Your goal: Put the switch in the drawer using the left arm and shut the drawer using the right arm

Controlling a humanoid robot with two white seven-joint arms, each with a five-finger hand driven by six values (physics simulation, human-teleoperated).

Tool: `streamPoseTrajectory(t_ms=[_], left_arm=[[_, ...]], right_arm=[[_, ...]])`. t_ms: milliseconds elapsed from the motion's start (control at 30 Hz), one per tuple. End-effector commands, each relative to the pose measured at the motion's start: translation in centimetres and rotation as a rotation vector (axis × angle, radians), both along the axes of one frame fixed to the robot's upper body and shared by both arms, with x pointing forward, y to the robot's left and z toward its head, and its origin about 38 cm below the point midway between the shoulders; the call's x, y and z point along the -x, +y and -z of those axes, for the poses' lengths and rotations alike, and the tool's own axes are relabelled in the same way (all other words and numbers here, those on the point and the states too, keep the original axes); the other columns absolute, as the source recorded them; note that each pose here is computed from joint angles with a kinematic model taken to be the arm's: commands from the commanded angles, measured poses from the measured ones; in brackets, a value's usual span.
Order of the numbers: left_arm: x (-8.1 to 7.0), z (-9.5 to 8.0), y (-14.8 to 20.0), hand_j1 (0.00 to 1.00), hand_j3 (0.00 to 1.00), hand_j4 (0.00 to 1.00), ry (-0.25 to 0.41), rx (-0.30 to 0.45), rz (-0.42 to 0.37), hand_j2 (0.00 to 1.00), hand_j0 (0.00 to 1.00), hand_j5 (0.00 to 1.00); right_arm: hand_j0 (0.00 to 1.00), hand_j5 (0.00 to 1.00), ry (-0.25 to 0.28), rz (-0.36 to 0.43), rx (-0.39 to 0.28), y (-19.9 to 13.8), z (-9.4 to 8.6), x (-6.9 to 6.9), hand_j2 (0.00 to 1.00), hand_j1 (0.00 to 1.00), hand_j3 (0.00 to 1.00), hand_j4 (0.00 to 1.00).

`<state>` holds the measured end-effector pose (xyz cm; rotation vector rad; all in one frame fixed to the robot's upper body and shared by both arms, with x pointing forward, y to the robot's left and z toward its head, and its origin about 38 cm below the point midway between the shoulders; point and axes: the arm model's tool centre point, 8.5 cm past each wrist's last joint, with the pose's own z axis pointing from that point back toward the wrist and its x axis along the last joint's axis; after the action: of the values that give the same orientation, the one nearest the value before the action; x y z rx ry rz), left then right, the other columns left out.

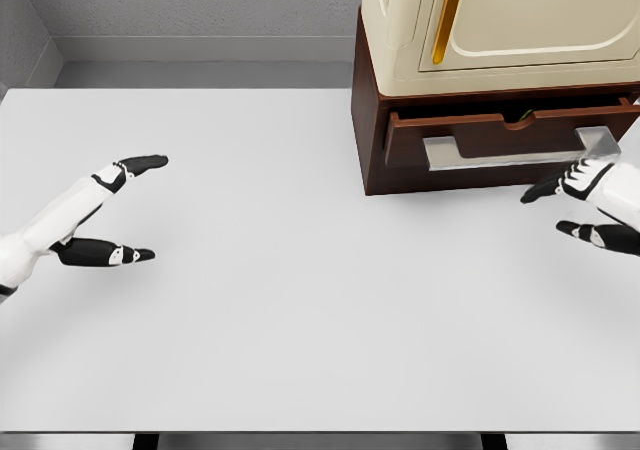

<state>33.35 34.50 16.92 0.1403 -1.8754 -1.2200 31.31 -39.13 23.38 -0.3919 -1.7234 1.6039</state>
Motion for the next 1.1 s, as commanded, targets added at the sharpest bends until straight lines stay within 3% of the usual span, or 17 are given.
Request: streamPoseTrajectory(t_ms=[0, 100, 367, 867, 1067], left_arm=[[0.0, -0.1, 0.0, 1.0, 1.0, 1.0, 0.001, 0.008, -0.001, 1.0, 1.0, 1.0], [0.0, -0.1, 0.0, 1.0, 1.0, 1.0, 0.001, 0.008, -0.001, 1.0, 1.0, 1.0], [0.0, 0.0, 0.1, 1.0, 1.0, 1.0, 0.003, 0.008, -0.003, 1.0, 1.0, 1.0], [0.0, 0.0, 0.1, 1.0, 1.0, 1.0, 0.003, 0.008, -0.003, 1.0, 1.0, 1.0], [0.0, 0.0, 0.1, 1.0, 1.0, 1.0, 0.003, 0.008, -0.003, 1.0, 1.0, 1.0]], right_arm=[[0.69, 0.69, 0.018, -0.003, -0.015, 0.3, 0.7, 0.2, 0.69, 0.69, 0.69, 0.69], [0.69, 0.69, 0.002, -0.003, -0.034, 0.6, 0.6, -0.1, 0.69, 0.69, 0.69, 0.69], [0.69, 0.69, 0.04, -0.02, -0.035, 1.3, 2.2, -0.5, 0.69, 0.69, 0.69, 0.69], [0.69, 0.69, 0.023, -0.019, -0.058, 1.7, 2.0, -0.9, 0.69, 0.69, 0.69, 0.69], [0.69, 0.69, 0.04, -0.037, -0.058, 2.3, 2.3, -1.2, 0.69, 0.69, 0.69, 0.69]])
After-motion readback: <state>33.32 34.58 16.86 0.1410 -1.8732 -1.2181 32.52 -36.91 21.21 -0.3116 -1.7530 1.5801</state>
